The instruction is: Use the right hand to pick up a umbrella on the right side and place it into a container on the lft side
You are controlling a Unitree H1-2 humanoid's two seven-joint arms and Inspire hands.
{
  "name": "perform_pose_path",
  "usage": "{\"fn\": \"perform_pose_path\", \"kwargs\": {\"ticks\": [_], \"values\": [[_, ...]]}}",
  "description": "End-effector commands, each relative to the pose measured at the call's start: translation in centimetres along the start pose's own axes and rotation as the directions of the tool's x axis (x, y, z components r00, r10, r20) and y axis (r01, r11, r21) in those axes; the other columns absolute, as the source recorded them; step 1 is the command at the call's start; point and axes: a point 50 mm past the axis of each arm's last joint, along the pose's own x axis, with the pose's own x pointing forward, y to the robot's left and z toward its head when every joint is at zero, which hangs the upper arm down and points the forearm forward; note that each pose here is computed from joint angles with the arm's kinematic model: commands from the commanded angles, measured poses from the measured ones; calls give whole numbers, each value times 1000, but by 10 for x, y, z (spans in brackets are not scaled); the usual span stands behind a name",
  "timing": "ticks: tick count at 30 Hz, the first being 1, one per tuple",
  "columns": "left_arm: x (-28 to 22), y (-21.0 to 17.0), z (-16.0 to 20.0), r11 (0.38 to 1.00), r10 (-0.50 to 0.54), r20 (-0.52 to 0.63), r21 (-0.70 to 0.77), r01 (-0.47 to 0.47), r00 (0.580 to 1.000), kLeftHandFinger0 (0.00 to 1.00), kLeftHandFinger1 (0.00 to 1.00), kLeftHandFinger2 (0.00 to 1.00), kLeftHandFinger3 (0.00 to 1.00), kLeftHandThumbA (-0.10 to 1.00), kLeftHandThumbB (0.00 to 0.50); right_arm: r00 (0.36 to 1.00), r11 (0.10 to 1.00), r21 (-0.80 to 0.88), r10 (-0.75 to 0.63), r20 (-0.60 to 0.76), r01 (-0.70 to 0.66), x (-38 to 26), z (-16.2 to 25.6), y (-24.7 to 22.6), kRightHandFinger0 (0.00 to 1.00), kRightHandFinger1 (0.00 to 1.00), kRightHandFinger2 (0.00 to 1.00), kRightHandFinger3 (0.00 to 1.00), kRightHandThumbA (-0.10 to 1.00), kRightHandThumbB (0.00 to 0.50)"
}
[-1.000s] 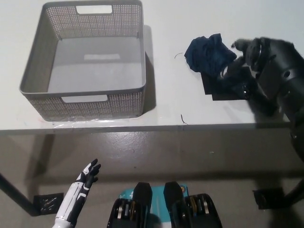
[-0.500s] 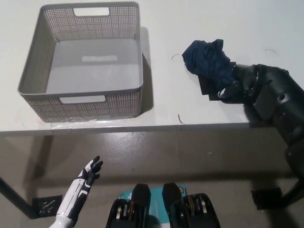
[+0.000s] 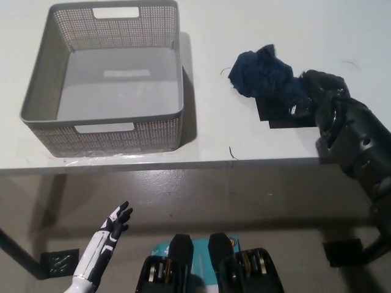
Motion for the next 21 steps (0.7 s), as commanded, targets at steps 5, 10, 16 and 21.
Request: {"fn": "perform_pose_path", "kwargs": {"ticks": [5,10,16,21], "values": [[2,4,10,999,-13,73,34,11,997,1000,1000,1000,1000,1000,315,822,899,233,-435,367,371,-10,96,-112,0,509,902,932,-100,157],[1,5,10,999,-14,65,40,11,998,1000,1000,1000,1000,1000,337,714,861,293,-508,483,415,-31,148,-155,0,352,789,786,-100,170],[-3,1,7,999,-27,79,35,25,997,1000,1000,1000,1000,1000,270,623,851,291,-520,585,438,-64,211,-181,2,34,277,297,-100,269],[-6,0,7,999,-36,66,20,35,997,1000,1000,1000,1000,1000,303,590,855,293,-509,627,427,-83,252,-185,0,52,527,341,-100,205]]}}
